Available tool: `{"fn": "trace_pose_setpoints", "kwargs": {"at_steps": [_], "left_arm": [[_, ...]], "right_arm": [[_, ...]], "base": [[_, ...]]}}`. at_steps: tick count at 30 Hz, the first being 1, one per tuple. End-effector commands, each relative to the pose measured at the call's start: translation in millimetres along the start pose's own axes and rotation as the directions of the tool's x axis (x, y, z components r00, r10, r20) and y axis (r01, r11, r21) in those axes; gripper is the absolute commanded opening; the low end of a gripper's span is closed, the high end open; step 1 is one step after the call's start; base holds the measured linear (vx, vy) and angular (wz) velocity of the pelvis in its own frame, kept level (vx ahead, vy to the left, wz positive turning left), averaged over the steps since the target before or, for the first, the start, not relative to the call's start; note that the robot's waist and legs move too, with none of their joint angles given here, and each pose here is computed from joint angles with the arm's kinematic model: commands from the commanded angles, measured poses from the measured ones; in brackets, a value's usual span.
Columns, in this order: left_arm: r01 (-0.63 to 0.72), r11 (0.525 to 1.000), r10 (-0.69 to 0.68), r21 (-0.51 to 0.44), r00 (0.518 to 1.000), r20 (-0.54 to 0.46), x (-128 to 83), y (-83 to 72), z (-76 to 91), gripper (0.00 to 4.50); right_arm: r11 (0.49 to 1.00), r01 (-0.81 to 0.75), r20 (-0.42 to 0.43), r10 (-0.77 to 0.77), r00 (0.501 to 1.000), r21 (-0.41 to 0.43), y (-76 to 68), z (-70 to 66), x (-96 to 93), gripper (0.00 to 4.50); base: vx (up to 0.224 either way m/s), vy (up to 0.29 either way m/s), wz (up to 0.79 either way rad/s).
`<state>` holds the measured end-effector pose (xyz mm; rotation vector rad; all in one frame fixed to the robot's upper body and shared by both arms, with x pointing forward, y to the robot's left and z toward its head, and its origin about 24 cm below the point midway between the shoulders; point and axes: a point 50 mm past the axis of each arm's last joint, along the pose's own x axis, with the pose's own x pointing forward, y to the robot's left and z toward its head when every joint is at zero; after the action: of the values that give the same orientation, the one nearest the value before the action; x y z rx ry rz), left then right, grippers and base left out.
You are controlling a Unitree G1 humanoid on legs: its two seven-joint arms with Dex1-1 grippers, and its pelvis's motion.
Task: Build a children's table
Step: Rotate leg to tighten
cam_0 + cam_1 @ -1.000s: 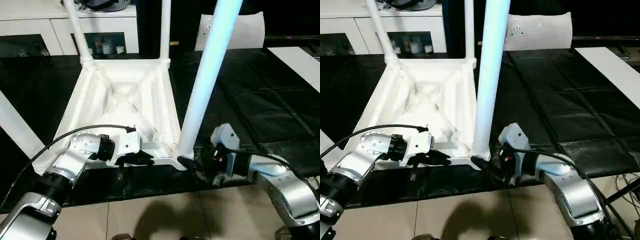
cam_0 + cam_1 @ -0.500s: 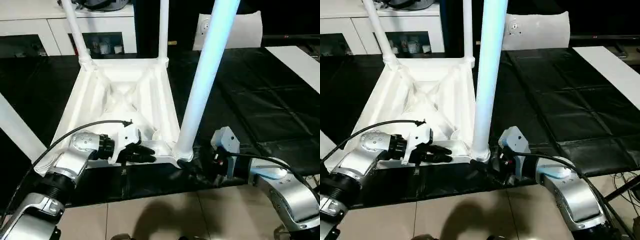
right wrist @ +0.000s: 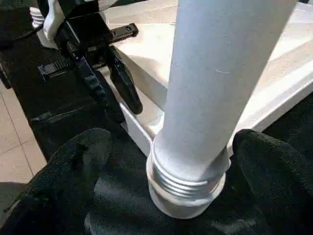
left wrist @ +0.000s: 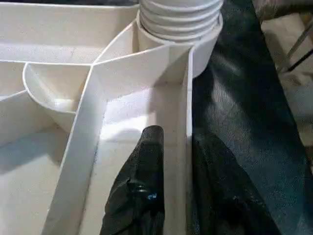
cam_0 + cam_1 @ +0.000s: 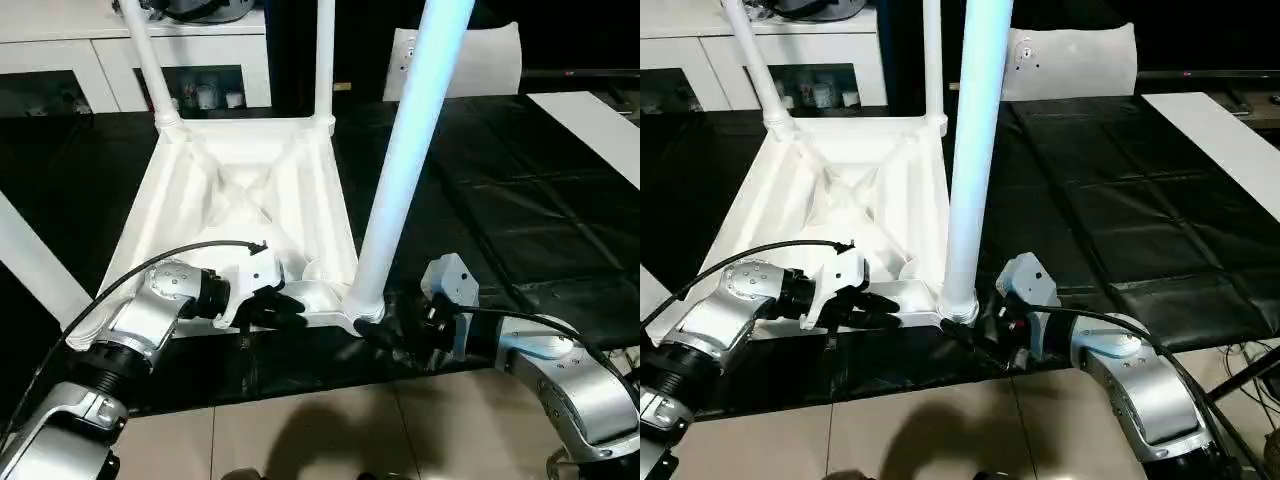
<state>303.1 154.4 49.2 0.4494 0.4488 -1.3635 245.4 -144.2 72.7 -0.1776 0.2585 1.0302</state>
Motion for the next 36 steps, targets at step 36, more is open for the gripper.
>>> {"fn": "trace_pose_setpoints", "kwargs": {"at_steps": [36], "left_arm": [[0.355,0.898,-0.345,0.259,0.935,-0.085,4,-8.0,18.8,0.00]], "right_arm": [[0.894,-0.446,-0.027,0.445,0.895,-0.036,-25.7,5.2,7.3,3.37]], "base": [[0.000,0.000,0.00]]}}
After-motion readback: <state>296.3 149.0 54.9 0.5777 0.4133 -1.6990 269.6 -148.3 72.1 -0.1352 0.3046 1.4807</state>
